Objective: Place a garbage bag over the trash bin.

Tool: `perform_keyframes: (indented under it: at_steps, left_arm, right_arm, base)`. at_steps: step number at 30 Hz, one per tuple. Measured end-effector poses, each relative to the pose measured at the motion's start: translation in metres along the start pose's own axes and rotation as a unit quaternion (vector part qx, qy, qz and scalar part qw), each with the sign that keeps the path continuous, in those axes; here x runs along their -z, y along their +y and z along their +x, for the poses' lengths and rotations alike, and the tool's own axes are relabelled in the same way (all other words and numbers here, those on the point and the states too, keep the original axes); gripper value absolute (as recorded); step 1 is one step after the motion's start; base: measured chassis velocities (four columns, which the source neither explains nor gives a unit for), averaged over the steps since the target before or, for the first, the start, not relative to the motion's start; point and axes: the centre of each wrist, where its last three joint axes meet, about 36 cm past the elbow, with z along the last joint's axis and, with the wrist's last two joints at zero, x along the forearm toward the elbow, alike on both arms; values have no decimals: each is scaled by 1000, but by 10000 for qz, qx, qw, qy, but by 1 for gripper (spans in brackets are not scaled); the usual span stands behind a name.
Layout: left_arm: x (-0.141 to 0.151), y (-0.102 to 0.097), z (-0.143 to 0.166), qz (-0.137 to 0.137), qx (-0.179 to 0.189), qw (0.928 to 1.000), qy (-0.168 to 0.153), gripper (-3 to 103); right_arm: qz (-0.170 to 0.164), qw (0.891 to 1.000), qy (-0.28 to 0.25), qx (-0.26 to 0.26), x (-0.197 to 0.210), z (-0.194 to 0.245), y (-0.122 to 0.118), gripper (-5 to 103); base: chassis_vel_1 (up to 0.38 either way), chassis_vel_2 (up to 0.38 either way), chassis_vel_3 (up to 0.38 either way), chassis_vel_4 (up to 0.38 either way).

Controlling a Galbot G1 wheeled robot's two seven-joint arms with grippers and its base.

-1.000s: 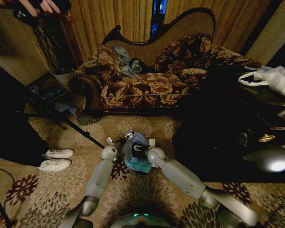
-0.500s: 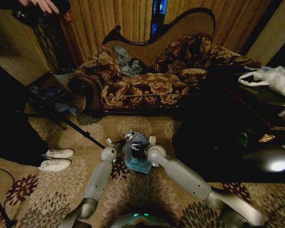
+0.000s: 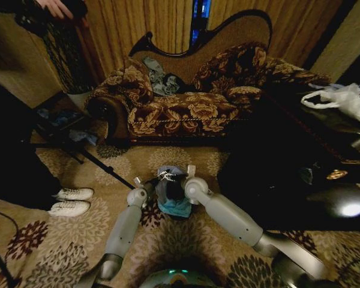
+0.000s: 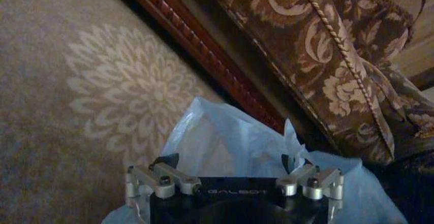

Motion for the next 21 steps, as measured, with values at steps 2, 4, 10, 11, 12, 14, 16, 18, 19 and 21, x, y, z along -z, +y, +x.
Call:
perform_keyframes:
  at_steps: [2,4,10,11,12,14,16,18,19,21]
  left_arm:
    - [-1,1,2,-2,-15,10000,2,100]
    - [-3,3,4,1,-36,10000,9,100]
    - [-5,6,10,-1,-42,10000,2,100]
    - [-5,5,11,-3,-49,10000,-6,100]
    - [-4,5,12,-2,-58,10000,-14,100]
    - [-3,4,12,-7,-77,10000,-31,100]
    - [-3,3,13,-5,-88,10000,-42,100]
    - [-2,2,14,-3,-109,9999,-58,100]
    - [-2,2,16,3,-123,9999,-68,100]
    - [-2,3,18,9,-128,9999,-82,100]
  right_arm:
    - [38,10000,-44,-20,3,-3,-1,100]
    - [190,9997,-157,-89,8,-11,-3,100]
    - [438,9984,-270,-242,17,-25,-13,100]
    - [481,9981,-283,-279,18,-28,-16,100]
    - [523,9977,-284,-325,20,-31,-19,100]
    - [584,9971,-272,-414,21,-36,-26,100]
    - [630,9966,-264,-470,21,-40,-29,100]
    - [693,9958,-254,-550,22,-45,-35,100]
    - [736,9951,-256,-607,22,-48,-39,100]
    - [819,9939,-248,-689,25,-51,-45,100]
  base:
    - [0,0,0,0]
    - [0,0,0,0]
    - [0,0,0,0]
    - [0,0,0,0]
    - [0,0,0,0]
    - [0,0,0,0]
    - [0,0,0,0]
    - [0,0,0,0]
    - [0,0,0,0]
    - [0,0,0,0]
